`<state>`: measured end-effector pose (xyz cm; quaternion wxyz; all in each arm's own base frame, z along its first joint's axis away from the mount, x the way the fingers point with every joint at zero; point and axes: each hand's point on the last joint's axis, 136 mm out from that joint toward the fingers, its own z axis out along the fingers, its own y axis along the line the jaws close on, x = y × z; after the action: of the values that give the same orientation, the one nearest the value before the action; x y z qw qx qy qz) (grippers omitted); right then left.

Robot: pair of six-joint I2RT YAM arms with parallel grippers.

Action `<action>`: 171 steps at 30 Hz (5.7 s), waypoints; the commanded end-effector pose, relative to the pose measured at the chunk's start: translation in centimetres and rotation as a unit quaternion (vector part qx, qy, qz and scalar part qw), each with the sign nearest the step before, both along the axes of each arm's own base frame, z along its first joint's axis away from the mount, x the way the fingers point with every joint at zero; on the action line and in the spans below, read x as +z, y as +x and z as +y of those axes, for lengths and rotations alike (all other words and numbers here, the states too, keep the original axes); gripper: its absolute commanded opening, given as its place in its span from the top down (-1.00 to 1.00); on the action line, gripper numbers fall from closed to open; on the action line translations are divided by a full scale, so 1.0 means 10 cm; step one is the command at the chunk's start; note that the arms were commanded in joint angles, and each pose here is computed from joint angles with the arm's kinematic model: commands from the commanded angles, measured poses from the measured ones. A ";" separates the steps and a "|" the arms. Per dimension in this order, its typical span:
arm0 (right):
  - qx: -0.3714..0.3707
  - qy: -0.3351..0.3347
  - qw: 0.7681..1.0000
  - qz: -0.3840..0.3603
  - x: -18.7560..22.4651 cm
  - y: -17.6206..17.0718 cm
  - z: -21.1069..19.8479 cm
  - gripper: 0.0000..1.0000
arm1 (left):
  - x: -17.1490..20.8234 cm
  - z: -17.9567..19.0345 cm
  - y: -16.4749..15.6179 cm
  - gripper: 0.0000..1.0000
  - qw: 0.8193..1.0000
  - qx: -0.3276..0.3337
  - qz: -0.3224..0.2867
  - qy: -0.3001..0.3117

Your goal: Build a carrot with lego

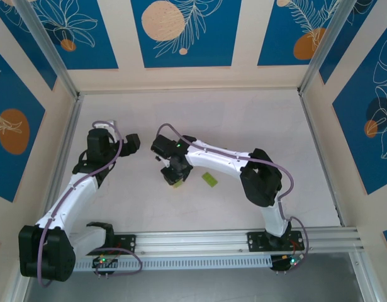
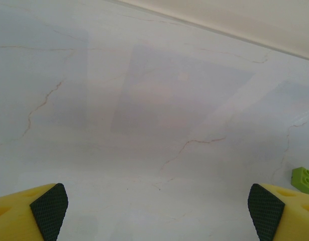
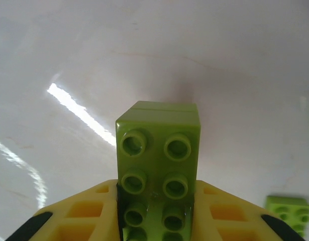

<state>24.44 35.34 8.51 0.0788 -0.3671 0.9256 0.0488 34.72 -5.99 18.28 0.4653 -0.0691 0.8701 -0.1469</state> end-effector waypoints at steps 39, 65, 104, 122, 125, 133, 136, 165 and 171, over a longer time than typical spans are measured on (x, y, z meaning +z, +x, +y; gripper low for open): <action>0.123 0.044 0.991 0.013 0.18 0.14 0.04 -0.22 | 0.07 -0.06 0.02 -0.90 1.000 -0.014 -0.011 0.001; 0.069 0.056 0.996 0.001 -0.03 1.09 -0.67 -0.26 | 0.07 -0.07 0.02 -0.90 1.000 -0.017 -0.011 -0.001; 0.049 0.012 0.998 0.033 -0.17 0.95 -0.71 0.27 | 0.02 -0.08 0.05 -0.90 1.000 -0.018 -0.004 0.002; 0.048 0.036 0.997 0.041 0.67 0.27 -0.21 0.29 | 0.02 -0.08 0.05 -0.90 1.000 -0.020 -0.004 0.000; 0.046 0.037 0.997 0.045 0.67 0.26 -0.14 0.28 | 0.03 -0.08 0.04 -0.90 1.000 -0.020 -0.005 0.000; 0.051 0.025 0.997 0.058 0.53 0.21 -0.04 0.29 | 0.03 -0.08 0.04 -0.90 1.000 -0.020 -0.003 0.000; 0.059 0.020 0.996 0.060 0.47 0.20 -0.01 0.29 | 0.03 -0.08 0.04 -0.90 1.000 -0.019 -0.004 0.000; 0.068 -0.007 0.993 0.094 0.13 0.13 -0.02 0.29 | 0.01 -0.09 0.05 -0.90 1.000 -0.021 -0.003 0.001; 0.070 -0.012 0.993 0.098 0.10 0.11 -0.04 0.29 | 0.00 -0.09 0.05 -0.90 1.000 -0.021 -0.002 0.001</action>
<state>26.83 35.07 10.76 0.0135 -0.4188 0.9048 0.0758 34.90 -6.14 17.45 0.4543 -0.0672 0.8760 -0.1472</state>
